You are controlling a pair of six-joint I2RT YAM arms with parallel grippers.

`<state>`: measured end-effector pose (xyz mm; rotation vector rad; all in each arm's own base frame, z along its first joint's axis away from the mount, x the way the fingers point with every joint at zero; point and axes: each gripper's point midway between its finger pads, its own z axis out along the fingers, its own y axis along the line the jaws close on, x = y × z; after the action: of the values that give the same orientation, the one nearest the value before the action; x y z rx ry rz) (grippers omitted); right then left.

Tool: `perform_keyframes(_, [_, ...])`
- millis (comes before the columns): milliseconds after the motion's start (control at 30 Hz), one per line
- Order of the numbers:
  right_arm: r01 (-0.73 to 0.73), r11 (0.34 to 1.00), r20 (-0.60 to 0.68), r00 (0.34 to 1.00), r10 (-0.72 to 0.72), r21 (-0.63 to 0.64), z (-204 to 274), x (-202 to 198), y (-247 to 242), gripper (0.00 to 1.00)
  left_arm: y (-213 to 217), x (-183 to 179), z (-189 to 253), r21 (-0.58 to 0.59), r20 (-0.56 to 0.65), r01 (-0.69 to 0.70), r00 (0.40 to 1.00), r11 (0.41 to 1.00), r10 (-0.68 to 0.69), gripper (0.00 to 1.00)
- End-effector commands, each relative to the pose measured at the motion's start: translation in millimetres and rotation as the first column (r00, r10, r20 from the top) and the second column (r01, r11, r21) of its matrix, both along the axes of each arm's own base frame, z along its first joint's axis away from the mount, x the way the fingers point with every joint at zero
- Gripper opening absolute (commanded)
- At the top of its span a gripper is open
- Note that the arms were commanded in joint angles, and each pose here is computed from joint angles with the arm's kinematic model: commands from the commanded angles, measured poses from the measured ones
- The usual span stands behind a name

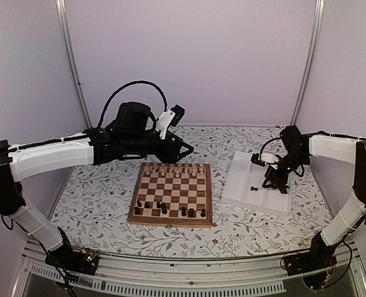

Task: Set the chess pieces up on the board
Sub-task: Pick up the chess piece from the storage box.

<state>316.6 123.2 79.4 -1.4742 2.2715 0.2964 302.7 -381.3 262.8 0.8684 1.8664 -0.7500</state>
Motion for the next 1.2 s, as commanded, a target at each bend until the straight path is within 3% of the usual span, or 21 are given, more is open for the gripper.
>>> perform_keyframes(0, [-0.037,0.996,0.009,0.999,0.038,-0.077,-23.0,10.5,2.1,0.51,-2.3,-7.2,-3.5,-0.025,-0.061,0.031,0.998,0.999,-0.033,0.61])
perform_keyframes(633, [-0.110,0.984,-0.068,0.993,0.101,-0.138,-70.7,13.4,23.3,0.32,-10.0,-6.4,-23.5,-0.005,-0.114,0.046,0.992,0.999,-0.046,0.61])
perform_keyframes(833, [-0.118,0.983,-0.101,0.989,0.104,-0.141,-78.1,9.0,23.0,0.19,-14.0,-5.6,-29.6,0.000,-0.129,0.056,0.990,0.998,-0.056,0.60])
perform_keyframes(1167, [-0.082,0.992,-0.067,0.995,0.076,-0.099,-38.7,11.3,28.2,0.15,-37.5,-3.2,-48.5,-0.059,-0.188,0.085,0.978,0.995,-0.095,0.59])
